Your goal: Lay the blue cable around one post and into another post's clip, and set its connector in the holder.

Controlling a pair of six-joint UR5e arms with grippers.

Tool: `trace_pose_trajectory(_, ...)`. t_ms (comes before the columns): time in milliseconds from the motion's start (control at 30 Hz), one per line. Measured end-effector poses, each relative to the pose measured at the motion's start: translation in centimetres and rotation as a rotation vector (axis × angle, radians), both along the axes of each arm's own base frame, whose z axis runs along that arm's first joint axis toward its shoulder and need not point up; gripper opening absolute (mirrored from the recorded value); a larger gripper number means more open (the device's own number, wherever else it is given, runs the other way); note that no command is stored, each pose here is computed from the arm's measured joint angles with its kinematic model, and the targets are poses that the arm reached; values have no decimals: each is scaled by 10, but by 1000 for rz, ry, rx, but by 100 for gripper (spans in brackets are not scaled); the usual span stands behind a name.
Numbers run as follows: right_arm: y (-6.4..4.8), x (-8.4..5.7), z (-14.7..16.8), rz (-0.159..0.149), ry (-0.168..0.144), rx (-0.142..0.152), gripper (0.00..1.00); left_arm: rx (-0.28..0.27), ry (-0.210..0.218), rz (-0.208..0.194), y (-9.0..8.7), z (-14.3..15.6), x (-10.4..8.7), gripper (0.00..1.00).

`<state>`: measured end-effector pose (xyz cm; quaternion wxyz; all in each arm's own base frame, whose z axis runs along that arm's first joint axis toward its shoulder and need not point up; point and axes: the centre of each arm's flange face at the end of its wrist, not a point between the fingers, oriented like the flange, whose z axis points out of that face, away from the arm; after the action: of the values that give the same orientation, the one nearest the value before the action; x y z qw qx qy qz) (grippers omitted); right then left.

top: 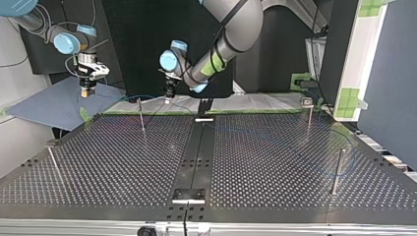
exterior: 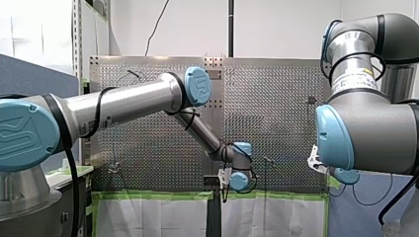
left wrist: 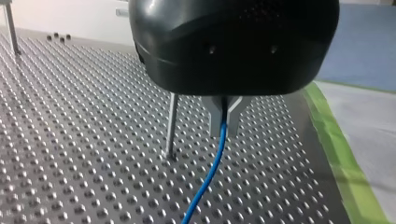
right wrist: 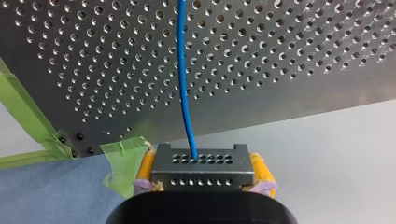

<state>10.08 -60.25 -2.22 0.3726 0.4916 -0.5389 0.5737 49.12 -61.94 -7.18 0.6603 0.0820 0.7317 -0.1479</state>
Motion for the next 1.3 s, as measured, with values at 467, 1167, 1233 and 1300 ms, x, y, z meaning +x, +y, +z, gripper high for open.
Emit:
trace_pose_trajectory(467, 1, 0, -1, -1, 2, 5, 0, 3, 5, 29, 25, -14, 10, 0)
trace_pose_trajectory(1167, 1, 3, -2, 3, 3, 2, 0, 61, -36, -31, -12, 0, -15, 0)
trace_pose_trajectory(1233, 1, 3, -2, 3, 2, 2, 0, 57, -38, -33, -14, 2, -15, 0)
trace_pose_trajectory(1300, 1, 2, -3, 2, 1, 2, 0, 52, -39, -31, -14, 4, -13, 0)
